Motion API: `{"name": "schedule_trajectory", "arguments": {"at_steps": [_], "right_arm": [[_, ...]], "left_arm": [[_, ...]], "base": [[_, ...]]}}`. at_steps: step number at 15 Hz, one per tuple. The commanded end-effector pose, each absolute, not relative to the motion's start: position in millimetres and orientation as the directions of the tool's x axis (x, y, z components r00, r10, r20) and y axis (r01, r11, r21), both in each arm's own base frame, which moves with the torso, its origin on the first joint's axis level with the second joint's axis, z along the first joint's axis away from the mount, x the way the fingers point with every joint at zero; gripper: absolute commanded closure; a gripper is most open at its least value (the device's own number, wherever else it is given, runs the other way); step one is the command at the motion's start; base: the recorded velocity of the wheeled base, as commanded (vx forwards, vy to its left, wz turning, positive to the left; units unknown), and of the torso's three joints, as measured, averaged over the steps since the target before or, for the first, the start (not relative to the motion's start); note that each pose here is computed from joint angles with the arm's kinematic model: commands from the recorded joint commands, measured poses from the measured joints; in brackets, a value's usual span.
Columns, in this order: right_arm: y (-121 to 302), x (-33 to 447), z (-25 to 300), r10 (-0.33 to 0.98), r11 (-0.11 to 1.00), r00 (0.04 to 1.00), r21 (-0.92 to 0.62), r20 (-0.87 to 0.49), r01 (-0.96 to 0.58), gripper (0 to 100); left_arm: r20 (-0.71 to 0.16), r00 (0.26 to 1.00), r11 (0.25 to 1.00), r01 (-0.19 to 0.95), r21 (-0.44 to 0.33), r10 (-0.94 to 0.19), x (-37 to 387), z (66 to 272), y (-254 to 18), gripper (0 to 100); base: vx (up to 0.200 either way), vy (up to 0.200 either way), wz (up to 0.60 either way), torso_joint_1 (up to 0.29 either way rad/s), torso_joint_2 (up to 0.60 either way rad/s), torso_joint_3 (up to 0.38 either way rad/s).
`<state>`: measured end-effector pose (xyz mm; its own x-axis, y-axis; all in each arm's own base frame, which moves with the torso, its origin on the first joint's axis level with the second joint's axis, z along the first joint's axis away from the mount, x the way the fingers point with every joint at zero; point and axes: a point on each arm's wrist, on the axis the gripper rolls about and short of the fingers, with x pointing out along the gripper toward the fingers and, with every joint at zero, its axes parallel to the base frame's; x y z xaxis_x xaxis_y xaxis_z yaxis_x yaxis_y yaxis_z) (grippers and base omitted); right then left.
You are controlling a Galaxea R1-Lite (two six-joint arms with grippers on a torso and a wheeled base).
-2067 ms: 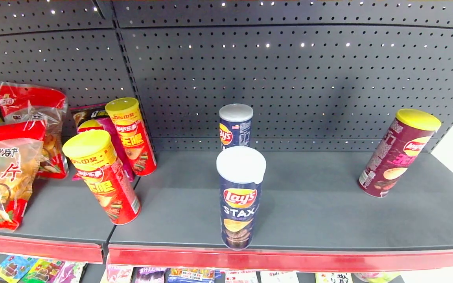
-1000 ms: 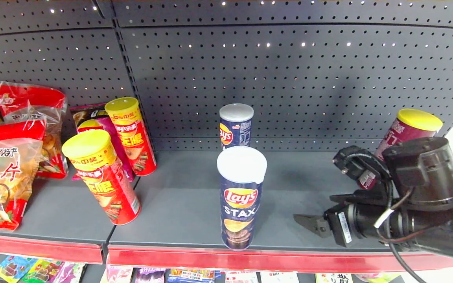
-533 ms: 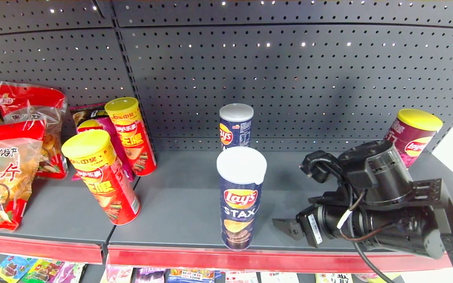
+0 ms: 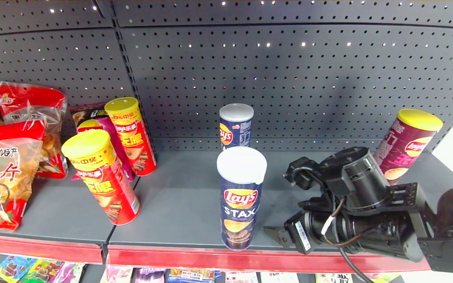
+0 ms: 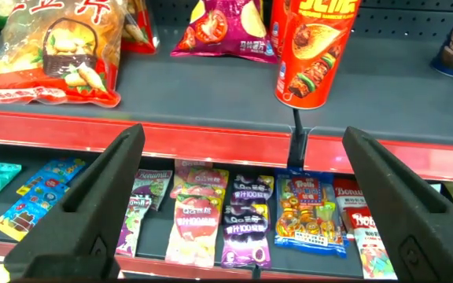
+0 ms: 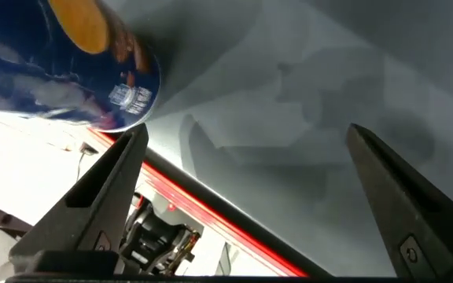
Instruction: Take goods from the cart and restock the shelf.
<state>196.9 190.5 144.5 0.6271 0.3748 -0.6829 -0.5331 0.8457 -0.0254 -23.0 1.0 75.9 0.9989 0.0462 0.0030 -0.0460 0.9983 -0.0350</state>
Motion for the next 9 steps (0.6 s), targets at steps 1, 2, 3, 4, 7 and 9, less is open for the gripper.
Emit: {"name": "schedule_trajectory", "arguments": {"at_steps": [1, 2, 3, 4, 7, 9], "right_arm": [[193.4, 198.4, 142.1, 0.373, 0.844, 0.622, -0.027, -0.688, -0.536, 0], [193.8, 198.8, 140.0, 0.369, 0.843, 0.618, -0.03, -0.694, -0.538, 0], [194.1, 198.5, 140.0, 0.37, 0.841, 0.618, -0.031, -0.694, -0.54, 0], [194.5, 199.8, 138.2, 0.358, 0.844, 0.62, -0.042, -0.698, -0.535, 0], [196.4, 202.5, 136.6, 0.337, 0.85, 0.632, -0.063, -0.698, -0.522, 0], [197.5, 203.7, 136.0, 0.335, 0.848, 0.633, -0.069, -0.698, -0.525, 0]], "left_arm": [[0.002, 0.999, 0.998, -0.047, -0.035, 0.048, -22.9, 75.9, 1.0, 0], [0.002, 0.999, 0.998, -0.046, -0.035, 0.046, -22.9, 75.9, 1.0, 0], [0.002, 0.999, 0.998, -0.046, -0.035, 0.046, -22.9, 75.9, 1.0, 0], [0.002, 0.999, 0.998, -0.046, -0.035, 0.046, -22.9, 75.9, 1.0, 0], [0.002, 0.999, 0.998, -0.046, -0.035, 0.046, -22.9, 75.9, 1.0, 0], [0.002, 0.999, 0.998, -0.046, -0.035, 0.046, -22.9, 75.9, 1.0, 0]], "base": [[0.0, 0.0, 0.0, 0.0, 0.0, 0.0], [0.0, 0.0, 0.0, 0.0, 0.0, 0.0], [0.0, 0.0, 0.0, 0.0, 0.0, 0.0], [0.0, 0.0, 0.0, 0.0, 0.0, 0.0], [0.0, 0.0, 0.0, 0.0, 0.0, 0.0], [0.0, 0.0, 0.0, 0.0, 0.0, 0.0]]}}
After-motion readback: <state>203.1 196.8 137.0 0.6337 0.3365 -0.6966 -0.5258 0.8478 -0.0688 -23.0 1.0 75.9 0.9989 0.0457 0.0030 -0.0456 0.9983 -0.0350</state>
